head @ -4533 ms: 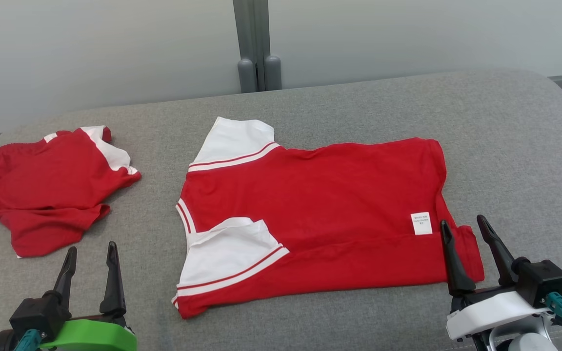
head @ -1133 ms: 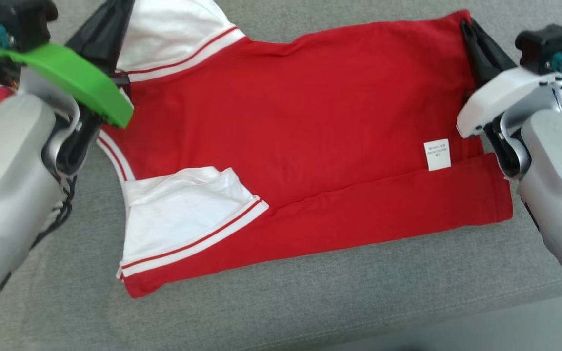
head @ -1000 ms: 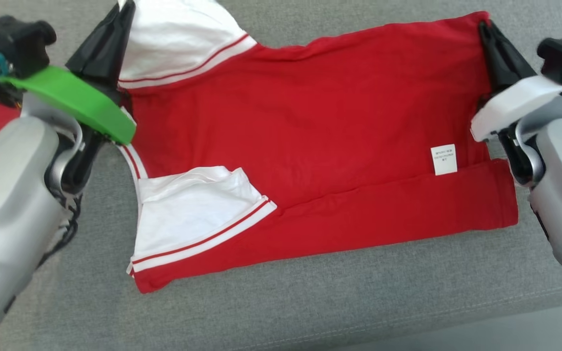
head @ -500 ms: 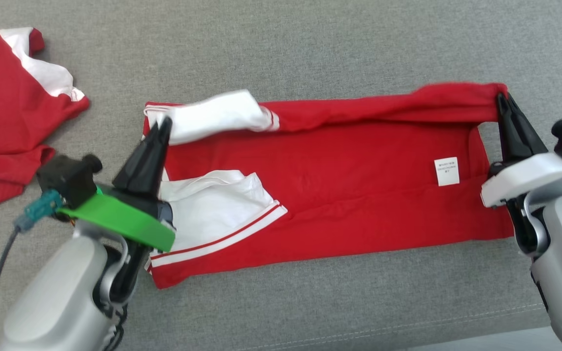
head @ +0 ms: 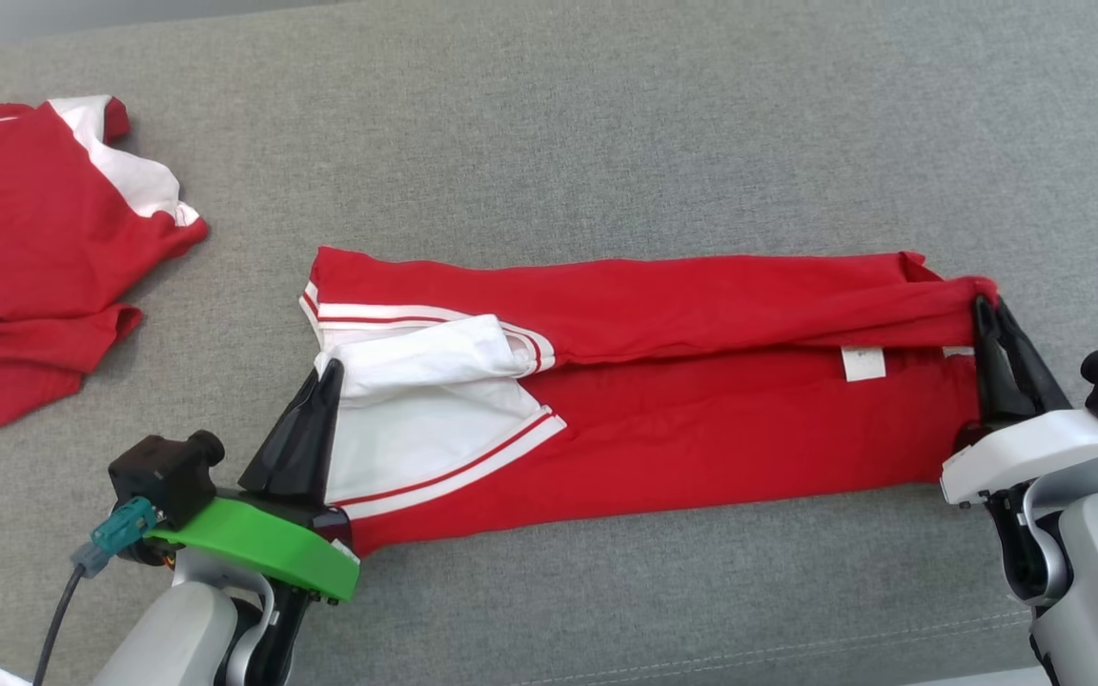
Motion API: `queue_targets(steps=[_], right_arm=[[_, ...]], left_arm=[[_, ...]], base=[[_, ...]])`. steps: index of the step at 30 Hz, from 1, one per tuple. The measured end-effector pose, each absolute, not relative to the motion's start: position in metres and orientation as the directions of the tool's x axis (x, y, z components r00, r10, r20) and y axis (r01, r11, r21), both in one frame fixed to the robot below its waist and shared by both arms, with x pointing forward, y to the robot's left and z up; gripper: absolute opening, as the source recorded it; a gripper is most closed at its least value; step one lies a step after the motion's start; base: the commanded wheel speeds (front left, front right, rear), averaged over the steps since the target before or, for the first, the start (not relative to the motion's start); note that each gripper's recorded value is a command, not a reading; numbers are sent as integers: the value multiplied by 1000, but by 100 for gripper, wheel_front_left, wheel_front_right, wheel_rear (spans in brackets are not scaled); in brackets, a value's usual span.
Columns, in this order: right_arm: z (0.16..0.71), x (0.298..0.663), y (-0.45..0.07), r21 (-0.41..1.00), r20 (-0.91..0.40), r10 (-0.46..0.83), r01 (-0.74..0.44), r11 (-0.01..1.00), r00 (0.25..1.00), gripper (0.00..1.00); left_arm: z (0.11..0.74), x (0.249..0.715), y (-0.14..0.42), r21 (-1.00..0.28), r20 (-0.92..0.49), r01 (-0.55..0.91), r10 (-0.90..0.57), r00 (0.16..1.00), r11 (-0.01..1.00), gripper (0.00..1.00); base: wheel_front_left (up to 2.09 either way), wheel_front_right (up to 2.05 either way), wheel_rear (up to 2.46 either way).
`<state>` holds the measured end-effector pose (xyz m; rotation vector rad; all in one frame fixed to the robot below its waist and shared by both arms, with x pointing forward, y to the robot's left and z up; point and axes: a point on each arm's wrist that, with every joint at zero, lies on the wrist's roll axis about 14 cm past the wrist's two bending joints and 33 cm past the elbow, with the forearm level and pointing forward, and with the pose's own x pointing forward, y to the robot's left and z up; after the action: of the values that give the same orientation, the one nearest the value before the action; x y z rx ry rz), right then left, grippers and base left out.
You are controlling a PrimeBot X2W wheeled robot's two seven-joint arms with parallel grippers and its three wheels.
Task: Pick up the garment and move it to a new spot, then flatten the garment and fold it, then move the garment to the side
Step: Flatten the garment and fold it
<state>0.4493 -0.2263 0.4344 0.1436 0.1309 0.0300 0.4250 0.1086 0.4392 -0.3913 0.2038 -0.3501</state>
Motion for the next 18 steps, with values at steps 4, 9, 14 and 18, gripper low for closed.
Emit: queue_targets(steps=[4,9,14,18], right_arm=[[445,449,-224,152,-96,44,-29,988,994,100],[457,450,-226,141,-64,52,-43,989,997,100],[444,454,-227,122,-113,57,-43,992,992,100],[424,458,-226,112,-178,58,-39,993,982,100]], left_arm=[[446,426,114,-399,-103,270,-335,937,876,100],[461,434,132,-352,-46,229,-261,964,908,100],[485,442,159,-281,38,161,-156,987,946,100],[489,439,179,-257,60,90,-77,995,962,100]], base=[[0,0,0],[0,0,0],[0,0,0],[0,0,0]])
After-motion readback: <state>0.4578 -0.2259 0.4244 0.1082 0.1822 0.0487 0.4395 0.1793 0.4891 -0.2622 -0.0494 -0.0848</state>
